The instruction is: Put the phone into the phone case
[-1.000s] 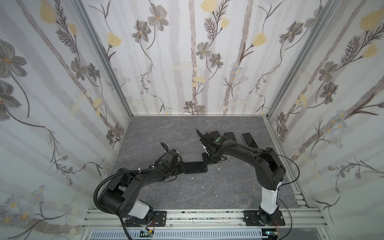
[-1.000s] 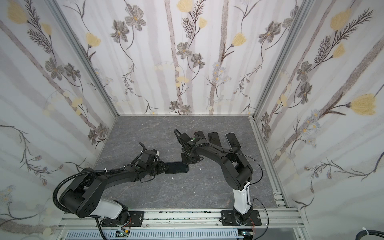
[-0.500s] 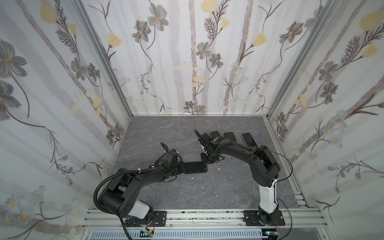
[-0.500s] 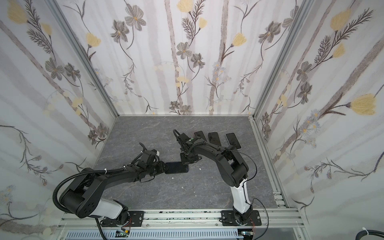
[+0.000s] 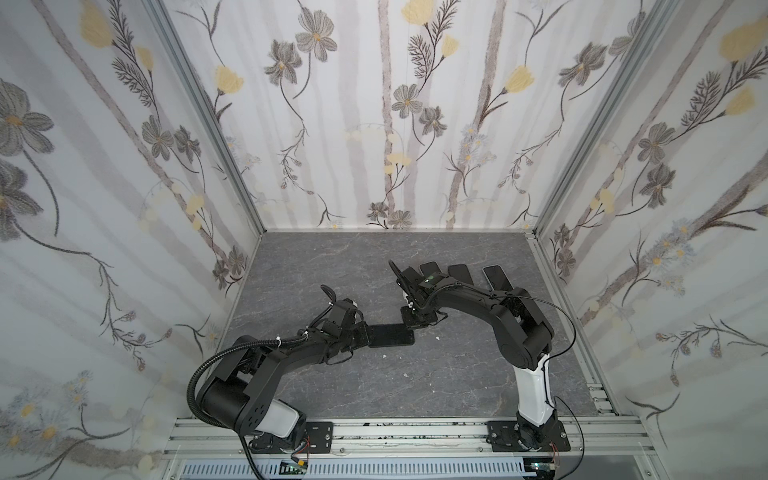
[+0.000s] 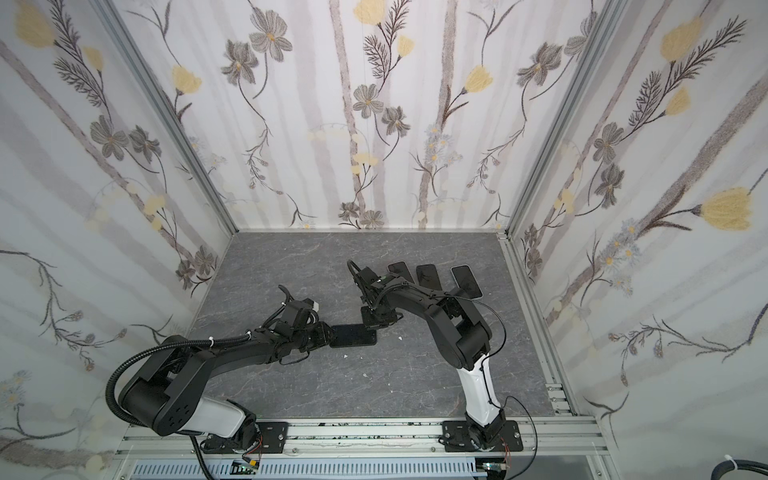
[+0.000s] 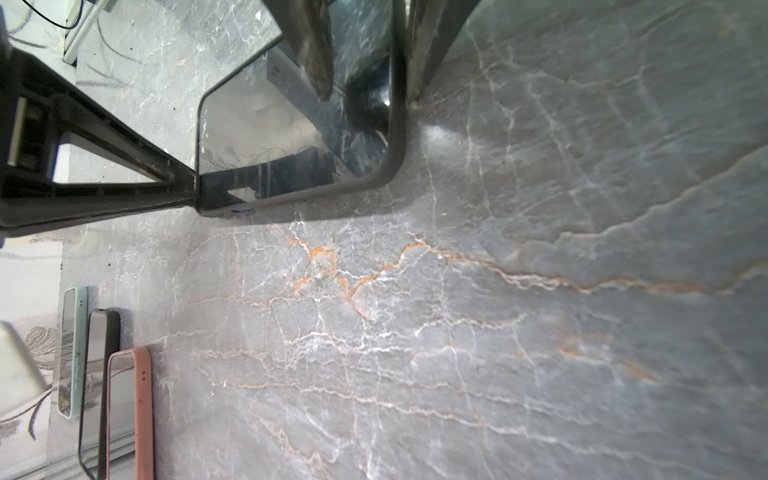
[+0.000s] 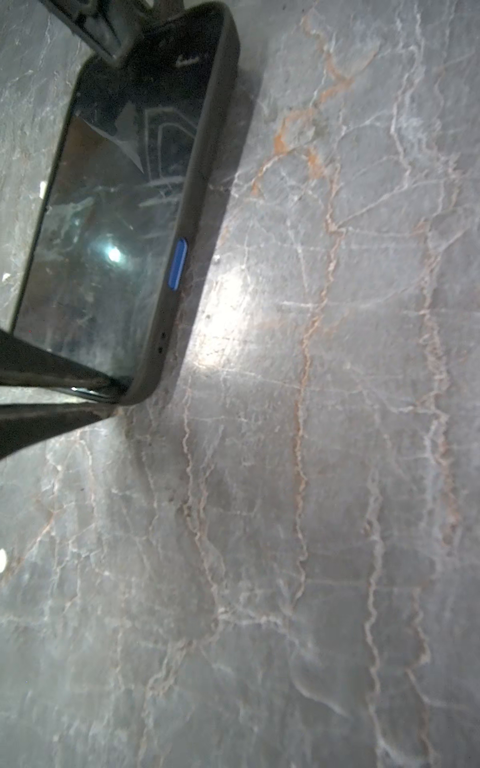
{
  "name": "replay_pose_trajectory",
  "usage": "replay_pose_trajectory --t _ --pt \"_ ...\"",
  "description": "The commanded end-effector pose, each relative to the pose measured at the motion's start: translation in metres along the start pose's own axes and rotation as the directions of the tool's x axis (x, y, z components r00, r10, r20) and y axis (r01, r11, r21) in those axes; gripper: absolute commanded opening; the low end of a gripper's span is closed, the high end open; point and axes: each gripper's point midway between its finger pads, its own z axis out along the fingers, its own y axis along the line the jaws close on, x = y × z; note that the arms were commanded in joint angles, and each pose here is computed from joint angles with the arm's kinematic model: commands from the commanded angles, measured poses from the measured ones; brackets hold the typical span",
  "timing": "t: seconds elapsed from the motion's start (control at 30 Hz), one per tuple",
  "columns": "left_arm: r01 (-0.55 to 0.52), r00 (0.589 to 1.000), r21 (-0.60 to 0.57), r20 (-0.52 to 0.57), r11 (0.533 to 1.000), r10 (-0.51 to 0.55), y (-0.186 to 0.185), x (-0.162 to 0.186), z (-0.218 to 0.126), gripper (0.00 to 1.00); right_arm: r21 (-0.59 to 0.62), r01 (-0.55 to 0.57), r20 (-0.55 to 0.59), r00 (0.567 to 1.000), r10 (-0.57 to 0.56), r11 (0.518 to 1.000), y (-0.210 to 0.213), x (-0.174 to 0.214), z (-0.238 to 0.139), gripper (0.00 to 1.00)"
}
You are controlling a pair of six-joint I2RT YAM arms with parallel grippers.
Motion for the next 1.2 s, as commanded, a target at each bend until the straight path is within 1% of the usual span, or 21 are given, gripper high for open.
replay_pose_trajectory --t 0.0,0.1,0.2,0.23,0.3,0.33,0.43,0.53,0.6,0.67,0.73,0.77,0.8,0.83,0.9,0.93,0.97,1.0,1.07,1.13,1.17 --pt "0.033 0.993 -0.165 -0.103 0.986 -0.05 0.04 0.031 -0.002 0.34 0.076 0.005 -0.069 0.998 0.001 0.997 -0.016 0.018 0.014 0.11" --pt "0.033 0.994 -0.159 -0.099 0.987 -0.049 0.038 0.029 -0.002 0.34 0.07 0.006 -0.061 0.998 -0.002 0.998 -0.014 0.016 0.01 0.11" --pt "0.03 0.996 -0.151 -0.084 0.988 -0.043 0.033 0.022 -0.004 0.34 0.044 0.02 -0.02 1.0 -0.019 0.999 -0.005 0.006 -0.004 0.14" --pt "0.026 0.996 -0.148 -0.075 0.989 -0.038 0.03 0.017 -0.006 0.34 0.024 0.036 0.002 0.999 -0.036 0.999 0.001 0.001 -0.011 0.15" --pt "0.016 0.999 -0.129 -0.034 0.992 -0.02 0.018 0.001 -0.013 0.35 -0.028 0.119 0.072 0.991 -0.117 0.993 0.021 -0.014 -0.032 0.2" --pt "0.01 1.0 -0.124 -0.011 0.992 -0.011 0.013 -0.008 -0.018 0.36 -0.05 0.164 0.109 0.981 -0.158 0.985 0.031 -0.02 -0.043 0.22" --pt "-0.032 0.994 -0.102 0.099 0.994 0.042 -0.01 -0.04 -0.045 0.42 -0.101 0.302 0.235 0.933 -0.272 0.948 0.056 -0.039 -0.076 0.26" --pt "-0.082 0.968 -0.112 0.227 0.99 0.106 -0.026 -0.069 -0.083 0.5 -0.101 0.424 0.358 0.859 -0.365 0.9 0.074 -0.053 -0.109 0.3" --pt "-0.124 0.938 -0.13 0.307 0.984 0.159 -0.035 -0.085 -0.112 0.55 -0.079 0.536 0.445 0.773 -0.451 0.84 0.089 -0.056 -0.133 0.38" --pt "-0.158 0.903 -0.156 0.376 0.975 0.207 -0.04 -0.095 -0.137 0.59 -0.011 0.622 0.513 0.676 -0.529 0.783 0.097 -0.06 -0.151 0.45" --pt "-0.188 0.859 -0.17 0.45 0.967 0.246 -0.045 -0.103 -0.163 0.63 0.05 0.735 0.536 0.552 -0.639 0.676 0.103 -0.058 -0.153 0.47" --pt "-0.204 0.831 -0.175 0.489 0.963 0.265 -0.048 -0.105 -0.176 0.66 0.086 0.78 0.518 0.496 -0.697 0.62 0.102 -0.056 -0.147 0.47" --pt "-0.226 0.804 -0.182 0.52 0.957 0.289 -0.049 -0.106 -0.187 0.69 0.118 0.813 0.485 0.453 -0.748 0.57 0.099 -0.054 -0.141 0.49" --pt "-0.248 0.78 -0.186 0.544 0.951 0.309 -0.051 -0.106 -0.196 0.73 0.124 0.848 0.449 0.416 -0.791 0.516 0.097 -0.048 -0.135 0.51" --pt "-0.298 0.729 -0.201 0.583 0.933 0.359 -0.052 -0.102 -0.211 0.83 0.103 0.933 0.374 0.284 -0.883 0.344 0.092 -0.027 -0.114 0.55" --pt "-0.323 0.707 -0.213 0.594 0.922 0.384 -0.052 -0.1 -0.217 0.86 0.087 0.957 0.342 0.233 -0.911 0.277 0.088 -0.017 -0.103 0.58" --pt "-0.349 0.684 -0.224 0.603 0.91 0.411 -0.052 -0.097 -0.223 0.91 0.077 0.971 0.307 0.194 -0.932 0.227 0.082 -0.009 -0.092 0.63" --pt "-0.363 0.665 -0.239 0.61 0.901 0.43 -0.049 -0.094 -0.228 0.98 0.079 0.975 0.276 0.179 -0.944 0.208 0.076 -0.007 -0.083 0.67" --pt "-0.383 0.635 -0.271 0.617 0.883 0.465 -0.046 -0.09 -0.237 1.0 0.076 0.976 0.237 0.182 -0.954 0.205 0.069 -0.006 -0.07 0.7" --pt "-0.402 0.615 -0.302 0.611 0.864 0.499 -0.042 -0.087 -0.242 1.0 0.051 0.975 0.223 0.198 -0.954 0.215 0.069 -0.006 -0.06 0.72" --pt "-0.396 0.606 -0.308 0.62 0.865 0.498 -0.041 -0.087 -0.246 1.0 0.033 0.973 0.22 0.214 -0.952 0.226 0.07 -0.005 -0.055 0.94"
